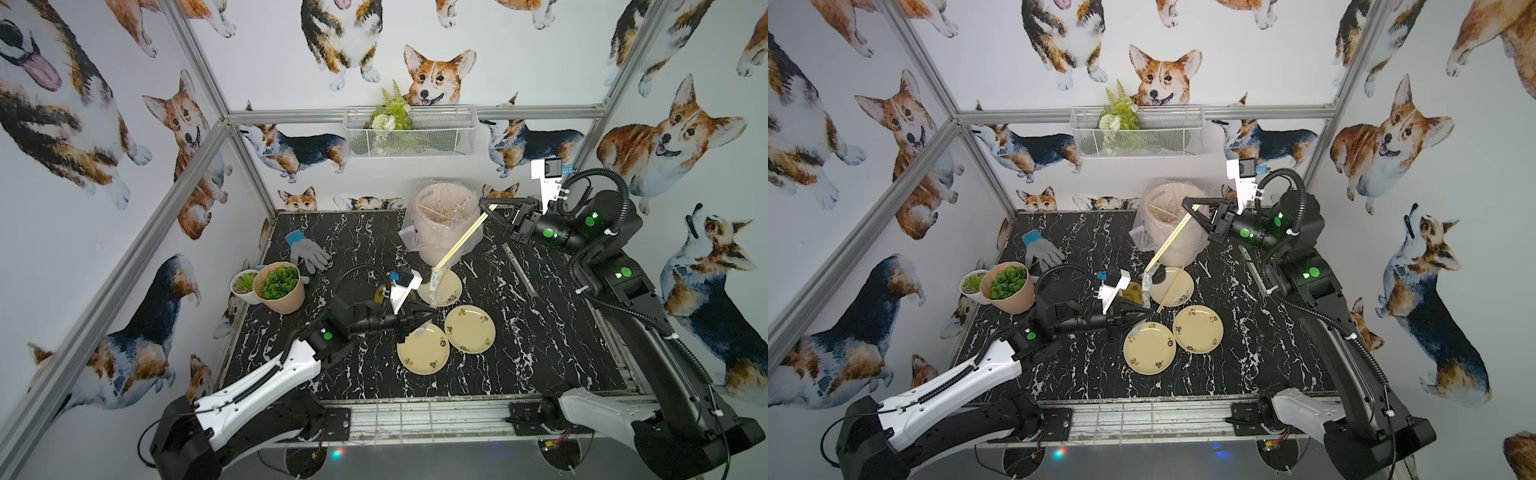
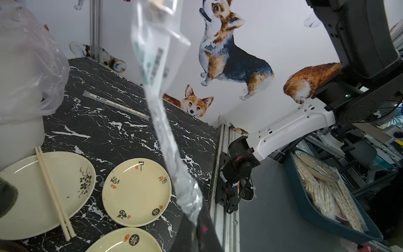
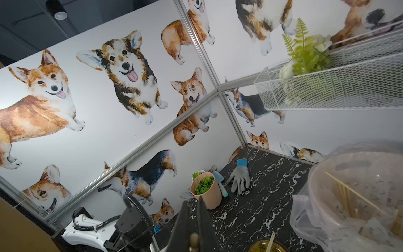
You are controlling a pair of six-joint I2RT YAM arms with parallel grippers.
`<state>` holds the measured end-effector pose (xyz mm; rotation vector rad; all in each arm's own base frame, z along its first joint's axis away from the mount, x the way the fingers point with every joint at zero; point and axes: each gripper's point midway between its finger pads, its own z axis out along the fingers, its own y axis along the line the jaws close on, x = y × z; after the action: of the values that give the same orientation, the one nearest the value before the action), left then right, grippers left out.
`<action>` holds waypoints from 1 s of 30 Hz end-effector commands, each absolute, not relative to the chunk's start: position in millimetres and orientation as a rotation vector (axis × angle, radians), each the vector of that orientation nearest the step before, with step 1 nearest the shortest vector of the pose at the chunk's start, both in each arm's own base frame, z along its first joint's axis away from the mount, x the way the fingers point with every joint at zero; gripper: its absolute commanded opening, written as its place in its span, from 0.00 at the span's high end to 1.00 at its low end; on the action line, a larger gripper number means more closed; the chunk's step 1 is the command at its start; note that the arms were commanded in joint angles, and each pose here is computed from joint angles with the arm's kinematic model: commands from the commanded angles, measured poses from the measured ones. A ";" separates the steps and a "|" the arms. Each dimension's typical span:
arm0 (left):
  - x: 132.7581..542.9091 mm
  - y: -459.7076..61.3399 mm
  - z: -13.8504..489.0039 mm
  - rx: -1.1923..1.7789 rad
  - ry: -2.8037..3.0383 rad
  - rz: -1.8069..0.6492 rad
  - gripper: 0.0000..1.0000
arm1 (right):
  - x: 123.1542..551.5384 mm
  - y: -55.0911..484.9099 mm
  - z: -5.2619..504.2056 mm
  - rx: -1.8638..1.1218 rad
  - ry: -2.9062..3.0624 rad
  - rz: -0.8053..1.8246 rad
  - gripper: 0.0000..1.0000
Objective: Remove the packaging of disposable chopsticks
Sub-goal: Remove the packet bag from the disposable chopsticks, then place the packet bag in the trash bin.
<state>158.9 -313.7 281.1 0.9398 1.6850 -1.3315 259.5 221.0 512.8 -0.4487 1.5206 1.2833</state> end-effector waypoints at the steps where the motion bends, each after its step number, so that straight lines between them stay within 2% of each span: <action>1: 156.5 -316.3 281.1 0.970 1.688 -1.343 1.00 | 260.6 217.8 527.8 -0.432 1.452 1.285 1.00; 5: 161.2 -314.6 267.2 0.948 1.751 -1.310 1.00 | 267.1 205.6 527.0 -0.382 1.467 1.205 1.00; 8: 172.1 -301.0 241.9 0.837 1.865 -1.219 1.00 | 272.9 178.4 532.9 -0.292 1.465 1.088 1.00; 11: 180.7 -286.8 239.0 0.748 1.904 -1.142 1.00 | 279.4 148.3 536.9 -0.196 1.468 0.958 1.00; 15: 209.9 -275.5 266.7 0.709 1.951 -0.945 1.00 | 276.6 132.8 538.2 -0.170 1.468 0.865 1.00; 17: 228.3 -281.1 306.9 0.728 1.906 -0.883 1.00 | 275.2 131.9 533.7 -0.167 1.468 0.864 1.00; 22: 311.9 -296.6 352.7 0.667 1.963 -0.813 1.00 | 273.6 132.5 506.7 -0.147 1.522 0.883 1.00; 26: 389.4 -319.9 353.7 0.632 2.082 -0.870 1.00 | 267.6 133.3 479.0 -0.138 1.591 0.897 1.00; 30: 444.5 -352.9 353.2 0.630 2.055 -0.898 1.00 | 259.8 137.8 454.5 -0.139 1.644 0.947 1.00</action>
<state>440.0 -342.0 366.6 0.5884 1.9952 -0.8500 264.8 133.9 466.9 -0.1400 1.6099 0.9028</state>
